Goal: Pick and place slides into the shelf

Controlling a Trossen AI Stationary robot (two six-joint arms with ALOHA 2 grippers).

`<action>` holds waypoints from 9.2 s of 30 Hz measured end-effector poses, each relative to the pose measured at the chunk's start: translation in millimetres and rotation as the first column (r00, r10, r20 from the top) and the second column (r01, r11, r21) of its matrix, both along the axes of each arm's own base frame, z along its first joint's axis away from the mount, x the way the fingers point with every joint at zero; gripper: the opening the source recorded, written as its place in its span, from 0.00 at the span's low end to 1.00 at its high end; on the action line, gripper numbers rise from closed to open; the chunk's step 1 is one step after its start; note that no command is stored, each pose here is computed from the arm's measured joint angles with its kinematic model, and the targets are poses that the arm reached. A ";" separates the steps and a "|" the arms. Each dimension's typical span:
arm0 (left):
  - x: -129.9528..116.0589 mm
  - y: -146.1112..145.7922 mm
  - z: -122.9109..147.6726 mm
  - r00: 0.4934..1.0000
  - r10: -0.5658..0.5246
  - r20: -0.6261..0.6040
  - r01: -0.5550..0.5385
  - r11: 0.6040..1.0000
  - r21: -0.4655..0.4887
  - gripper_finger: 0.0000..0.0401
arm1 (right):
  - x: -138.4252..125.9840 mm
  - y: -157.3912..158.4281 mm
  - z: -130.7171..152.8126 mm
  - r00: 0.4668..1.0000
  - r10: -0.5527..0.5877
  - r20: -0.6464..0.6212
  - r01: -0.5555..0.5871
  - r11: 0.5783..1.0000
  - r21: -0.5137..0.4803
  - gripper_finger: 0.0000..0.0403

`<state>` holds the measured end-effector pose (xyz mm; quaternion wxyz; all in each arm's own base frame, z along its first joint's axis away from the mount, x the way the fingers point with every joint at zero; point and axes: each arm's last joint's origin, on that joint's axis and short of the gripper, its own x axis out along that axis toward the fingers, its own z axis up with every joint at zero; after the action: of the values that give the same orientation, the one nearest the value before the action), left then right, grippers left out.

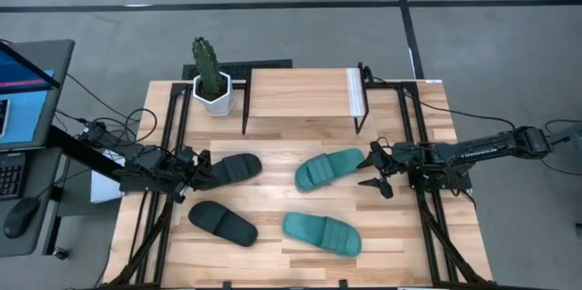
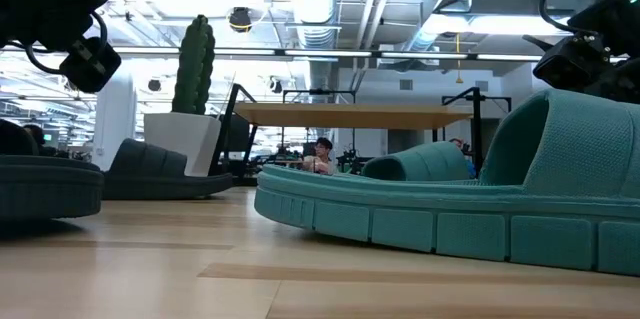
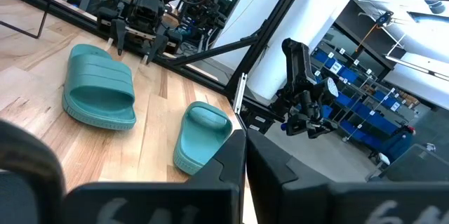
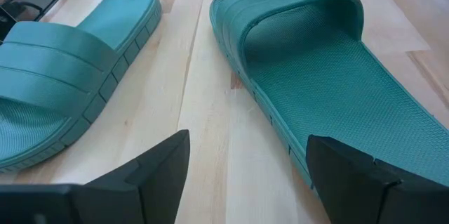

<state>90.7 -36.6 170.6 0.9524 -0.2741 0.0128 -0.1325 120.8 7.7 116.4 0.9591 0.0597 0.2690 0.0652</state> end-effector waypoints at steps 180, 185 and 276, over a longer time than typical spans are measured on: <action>82.5 -90.9 61.8 0.572 0.789 0.225 -0.421 0.047 0.906 0.00 | -0.3 0.0 -0.5 1.000 0.000 -0.006 0.000 1.000 0.000 0.67; 79.6 -96.6 50.0 0.623 0.743 0.244 -0.320 -0.042 0.946 0.00 | -0.3 0.0 -0.5 1.000 0.000 -0.006 0.000 1.000 0.000 0.67; 91.8 -29.3 155.0 0.304 0.438 -0.846 0.218 0.832 0.509 0.00 | -0.3 0.0 -0.5 1.000 0.000 -0.006 0.000 1.000 -0.001 0.67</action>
<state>182.5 -65.9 325.6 0.8003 -0.0191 0.5844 0.1326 120.5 7.7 115.9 0.9583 0.0596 0.2719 0.0651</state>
